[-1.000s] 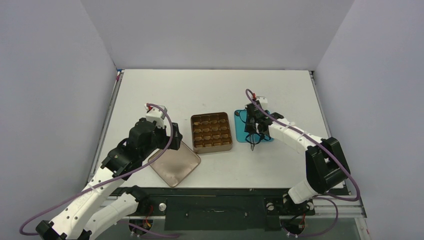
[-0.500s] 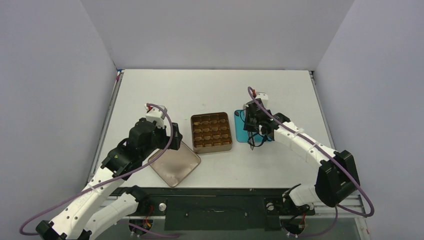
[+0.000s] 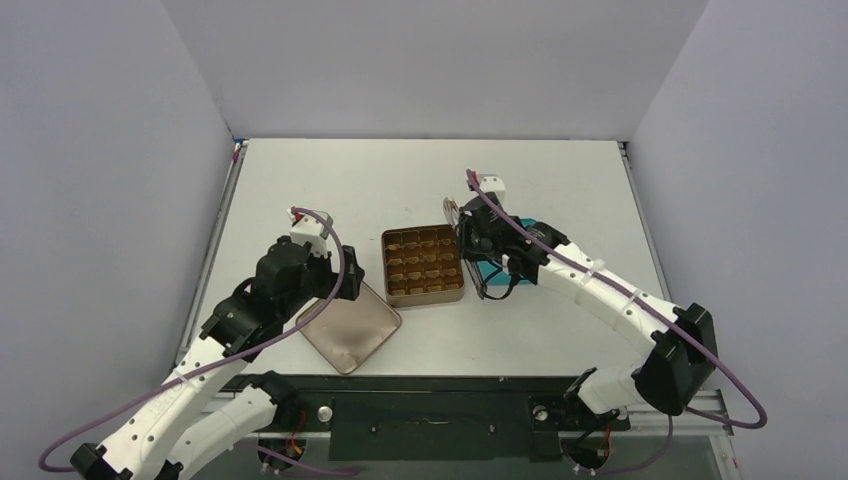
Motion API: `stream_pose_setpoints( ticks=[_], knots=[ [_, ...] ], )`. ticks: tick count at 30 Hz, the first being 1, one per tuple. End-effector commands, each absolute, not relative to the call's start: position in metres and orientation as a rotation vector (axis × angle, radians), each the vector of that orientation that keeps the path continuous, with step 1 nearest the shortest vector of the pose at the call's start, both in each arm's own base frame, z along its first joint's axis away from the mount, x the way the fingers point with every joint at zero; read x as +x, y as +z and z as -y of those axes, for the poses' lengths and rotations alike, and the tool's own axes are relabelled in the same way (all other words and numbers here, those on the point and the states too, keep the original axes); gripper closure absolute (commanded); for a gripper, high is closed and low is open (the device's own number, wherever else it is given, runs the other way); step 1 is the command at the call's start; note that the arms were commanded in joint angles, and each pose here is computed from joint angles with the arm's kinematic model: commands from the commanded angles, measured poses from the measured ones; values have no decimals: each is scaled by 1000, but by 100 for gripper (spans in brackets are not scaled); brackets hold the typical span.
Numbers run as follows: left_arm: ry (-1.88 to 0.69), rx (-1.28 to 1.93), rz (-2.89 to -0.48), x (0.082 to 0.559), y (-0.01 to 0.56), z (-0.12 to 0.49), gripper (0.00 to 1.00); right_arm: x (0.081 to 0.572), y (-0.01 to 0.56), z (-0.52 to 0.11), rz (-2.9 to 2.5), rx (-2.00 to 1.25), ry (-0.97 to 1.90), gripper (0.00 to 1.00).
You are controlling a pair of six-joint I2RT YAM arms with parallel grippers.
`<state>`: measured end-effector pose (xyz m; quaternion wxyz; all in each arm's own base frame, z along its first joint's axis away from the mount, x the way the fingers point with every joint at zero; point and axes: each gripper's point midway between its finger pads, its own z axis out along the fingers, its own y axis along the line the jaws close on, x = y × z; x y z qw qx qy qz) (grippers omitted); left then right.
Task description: Pack the cookies
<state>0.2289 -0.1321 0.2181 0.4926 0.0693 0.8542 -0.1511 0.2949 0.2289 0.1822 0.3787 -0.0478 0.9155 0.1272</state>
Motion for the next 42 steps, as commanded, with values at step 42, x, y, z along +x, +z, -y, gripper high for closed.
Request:
stream_pose_setpoints(
  ticks=[42],
  knots=[
    [-363, 163, -2052, 232, 224, 131, 3, 301, 139, -318, -2405, -260, 381, 81]
  ],
)
